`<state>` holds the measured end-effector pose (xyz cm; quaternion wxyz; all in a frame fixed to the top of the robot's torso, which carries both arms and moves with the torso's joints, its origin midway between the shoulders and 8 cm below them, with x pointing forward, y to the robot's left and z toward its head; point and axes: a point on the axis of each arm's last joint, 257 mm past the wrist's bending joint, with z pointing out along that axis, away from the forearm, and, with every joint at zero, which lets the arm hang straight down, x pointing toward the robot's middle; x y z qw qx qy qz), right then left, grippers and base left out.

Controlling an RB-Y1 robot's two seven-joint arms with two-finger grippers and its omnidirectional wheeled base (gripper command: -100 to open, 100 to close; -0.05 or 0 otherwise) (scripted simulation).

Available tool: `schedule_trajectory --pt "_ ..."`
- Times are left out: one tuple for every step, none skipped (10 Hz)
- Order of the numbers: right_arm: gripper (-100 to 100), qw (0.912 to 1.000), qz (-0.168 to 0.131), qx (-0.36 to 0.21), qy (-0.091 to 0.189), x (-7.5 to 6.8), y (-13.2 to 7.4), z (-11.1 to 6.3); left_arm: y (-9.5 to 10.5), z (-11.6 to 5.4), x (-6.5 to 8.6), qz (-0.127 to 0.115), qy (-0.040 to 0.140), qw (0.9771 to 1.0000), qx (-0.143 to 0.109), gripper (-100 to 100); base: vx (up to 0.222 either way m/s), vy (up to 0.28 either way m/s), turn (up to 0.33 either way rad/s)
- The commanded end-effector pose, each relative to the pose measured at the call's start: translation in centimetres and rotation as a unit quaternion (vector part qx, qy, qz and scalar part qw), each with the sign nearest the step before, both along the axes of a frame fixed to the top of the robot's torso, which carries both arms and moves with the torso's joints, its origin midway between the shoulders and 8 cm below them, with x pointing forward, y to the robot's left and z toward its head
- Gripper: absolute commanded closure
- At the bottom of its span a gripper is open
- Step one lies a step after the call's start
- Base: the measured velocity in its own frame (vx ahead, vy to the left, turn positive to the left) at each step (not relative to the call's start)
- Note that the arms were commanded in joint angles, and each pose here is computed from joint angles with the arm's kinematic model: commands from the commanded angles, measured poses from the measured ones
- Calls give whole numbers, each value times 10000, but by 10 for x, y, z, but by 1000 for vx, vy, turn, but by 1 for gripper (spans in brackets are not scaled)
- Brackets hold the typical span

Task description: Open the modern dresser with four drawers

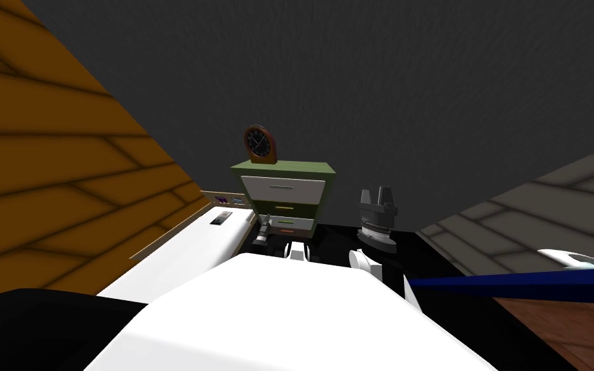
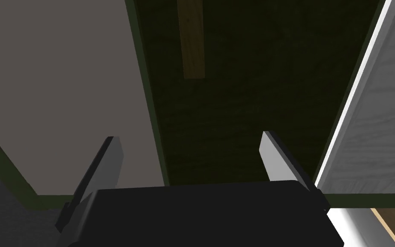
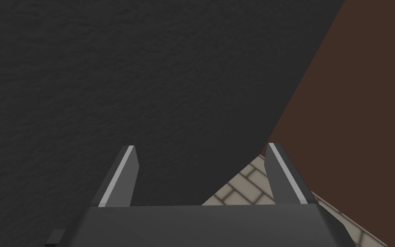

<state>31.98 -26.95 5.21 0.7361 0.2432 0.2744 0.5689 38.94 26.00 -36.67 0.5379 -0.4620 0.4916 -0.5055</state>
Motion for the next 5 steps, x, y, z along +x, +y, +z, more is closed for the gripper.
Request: schedule_trajectory --pt "0 10000 0 0 0 0 0 0 18 3 2 -54 12 9997 245 -100 50 -9 -2" --pt "0 10000 0 0 0 0 0 0 15 3 10 -28 43 9998 181 -100 111 -33 -11" --pt "0 10000 0 0 0 0 0 0 21 4 13 -37 63 9996 256 -100 149 -36 -13" --pt "0 10000 0 0 0 0 0 0 10 1 18 6 105 9999 86 -100 158 -48 -8" --pt "0 10000 0 0 0 0 0 0 5 0 19 21 108 9999 13 -100 98 -45 -2"
